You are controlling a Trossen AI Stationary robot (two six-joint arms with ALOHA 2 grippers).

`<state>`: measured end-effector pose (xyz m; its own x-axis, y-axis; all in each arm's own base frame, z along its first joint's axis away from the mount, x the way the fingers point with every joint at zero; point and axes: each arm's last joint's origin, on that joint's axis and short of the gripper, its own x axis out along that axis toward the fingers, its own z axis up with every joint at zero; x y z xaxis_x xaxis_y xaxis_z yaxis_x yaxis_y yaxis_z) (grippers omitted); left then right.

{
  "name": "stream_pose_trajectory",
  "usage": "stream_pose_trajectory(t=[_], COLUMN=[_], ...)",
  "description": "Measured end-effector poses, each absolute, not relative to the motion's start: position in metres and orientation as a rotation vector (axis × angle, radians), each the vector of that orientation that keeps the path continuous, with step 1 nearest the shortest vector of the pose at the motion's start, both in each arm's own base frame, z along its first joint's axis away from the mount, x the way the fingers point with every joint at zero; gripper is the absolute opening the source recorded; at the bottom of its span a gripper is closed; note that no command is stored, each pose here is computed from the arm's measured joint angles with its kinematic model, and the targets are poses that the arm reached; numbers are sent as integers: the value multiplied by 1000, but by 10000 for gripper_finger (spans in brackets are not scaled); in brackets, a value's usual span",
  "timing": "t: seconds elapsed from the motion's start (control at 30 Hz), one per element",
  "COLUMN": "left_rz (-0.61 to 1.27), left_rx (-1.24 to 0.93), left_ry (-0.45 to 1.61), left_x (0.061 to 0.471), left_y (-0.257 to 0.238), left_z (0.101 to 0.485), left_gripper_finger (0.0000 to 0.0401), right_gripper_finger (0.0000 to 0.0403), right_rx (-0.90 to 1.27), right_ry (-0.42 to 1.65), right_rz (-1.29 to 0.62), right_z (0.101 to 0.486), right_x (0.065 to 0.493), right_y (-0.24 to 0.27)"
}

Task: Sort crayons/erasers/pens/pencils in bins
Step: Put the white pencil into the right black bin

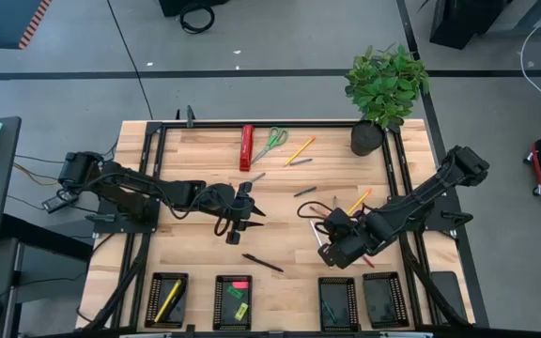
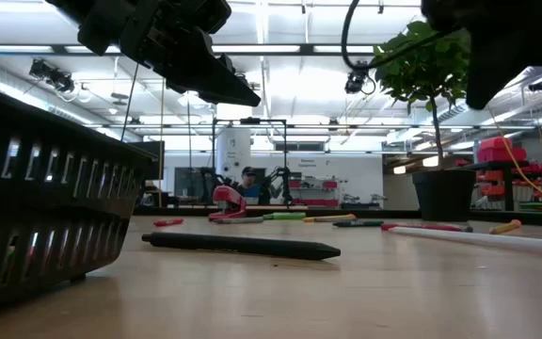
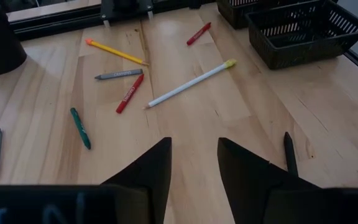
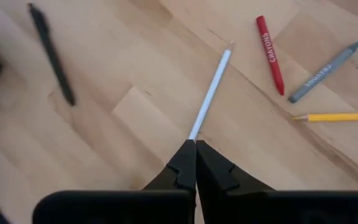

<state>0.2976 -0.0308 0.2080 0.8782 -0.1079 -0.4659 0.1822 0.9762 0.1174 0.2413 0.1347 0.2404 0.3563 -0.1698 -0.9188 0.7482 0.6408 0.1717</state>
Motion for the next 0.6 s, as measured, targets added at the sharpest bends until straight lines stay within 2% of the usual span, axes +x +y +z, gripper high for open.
stream_pose_trajectory(t=[0.2, 0.33, 0.6], left_rz=[-152, -152, -151], left_rx=[160, 159, 159], left_ry=[474, 474, 474], left_x=[298, 298, 298], left_y=[-31, -31, -31], left_z=[208, 208, 208], left_gripper_finger=[146, 140, 143], right_gripper_finger=[67, 103, 136], right_rx=[728, 768, 759], right_ry=[1106, 1252, 1415], right_rz=[-724, -779, -769], right_z=[209, 182, 155], right_x=[269, 282, 295], right_y=[129, 121, 104])
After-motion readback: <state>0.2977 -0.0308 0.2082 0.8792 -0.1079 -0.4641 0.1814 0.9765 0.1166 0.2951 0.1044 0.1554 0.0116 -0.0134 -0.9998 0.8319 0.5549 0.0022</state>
